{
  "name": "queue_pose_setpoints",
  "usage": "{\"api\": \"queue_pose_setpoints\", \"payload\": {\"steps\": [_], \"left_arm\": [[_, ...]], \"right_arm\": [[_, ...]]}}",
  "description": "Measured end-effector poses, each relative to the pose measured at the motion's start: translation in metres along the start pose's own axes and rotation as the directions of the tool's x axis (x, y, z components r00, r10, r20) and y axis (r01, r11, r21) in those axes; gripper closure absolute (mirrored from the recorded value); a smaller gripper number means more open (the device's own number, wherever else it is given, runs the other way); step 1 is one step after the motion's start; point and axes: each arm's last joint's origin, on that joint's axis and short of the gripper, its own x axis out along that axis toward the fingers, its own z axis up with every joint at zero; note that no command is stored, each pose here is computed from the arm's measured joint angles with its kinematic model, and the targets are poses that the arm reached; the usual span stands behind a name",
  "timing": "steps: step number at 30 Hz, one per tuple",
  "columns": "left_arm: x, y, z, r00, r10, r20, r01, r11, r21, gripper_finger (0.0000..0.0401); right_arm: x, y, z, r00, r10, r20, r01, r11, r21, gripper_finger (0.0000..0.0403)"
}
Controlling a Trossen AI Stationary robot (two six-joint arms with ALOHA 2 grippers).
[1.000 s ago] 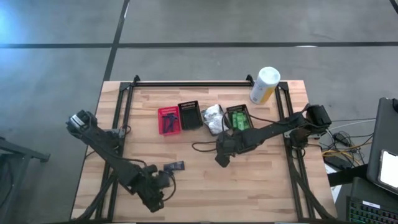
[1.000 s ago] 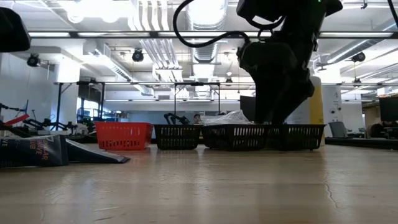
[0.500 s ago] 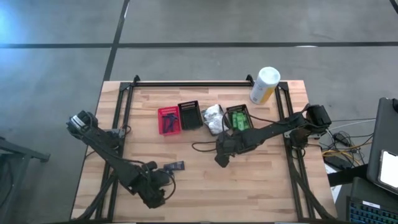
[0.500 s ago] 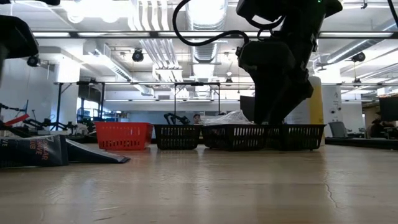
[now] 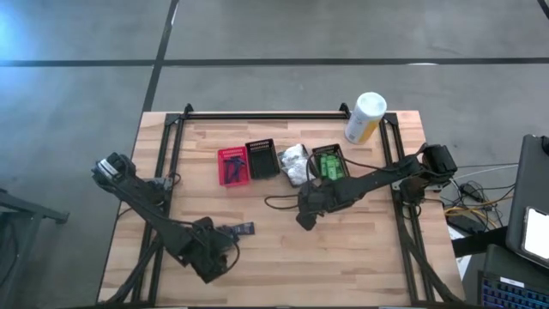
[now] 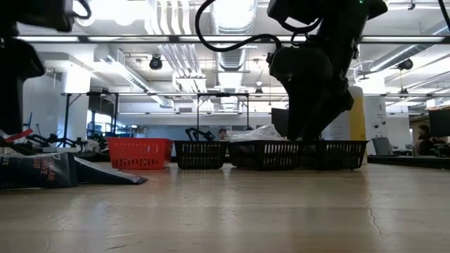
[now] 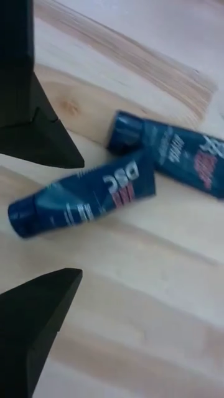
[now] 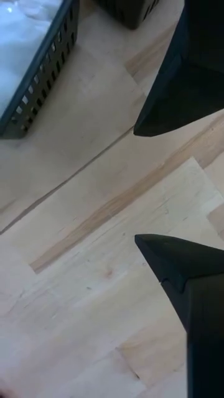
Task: Pick & Place Travel size toiletries
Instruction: Put the shave cream into the left black bin
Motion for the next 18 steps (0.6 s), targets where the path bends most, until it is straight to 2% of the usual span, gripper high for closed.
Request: {"api": "queue_pose_setpoints", "payload": {"steps": [11, 18], "left_arm": [[0.018, 0.010, -0.010, 1.000, -0.009, 0.001, 0.009, 0.999, -0.031, 0.0122], [0.029, 0.023, -0.018, 0.999, 0.039, -0.015, -0.040, 0.998, -0.054, 0.0122]], "right_arm": [[0.001, -0.001, -0.001, 1.000, -0.014, 0.006, 0.014, 1.000, 0.014, 0.0153], [0.001, -0.001, -0.001, 1.000, -0.014, 0.007, 0.014, 1.000, 0.016, 0.0155]]}}
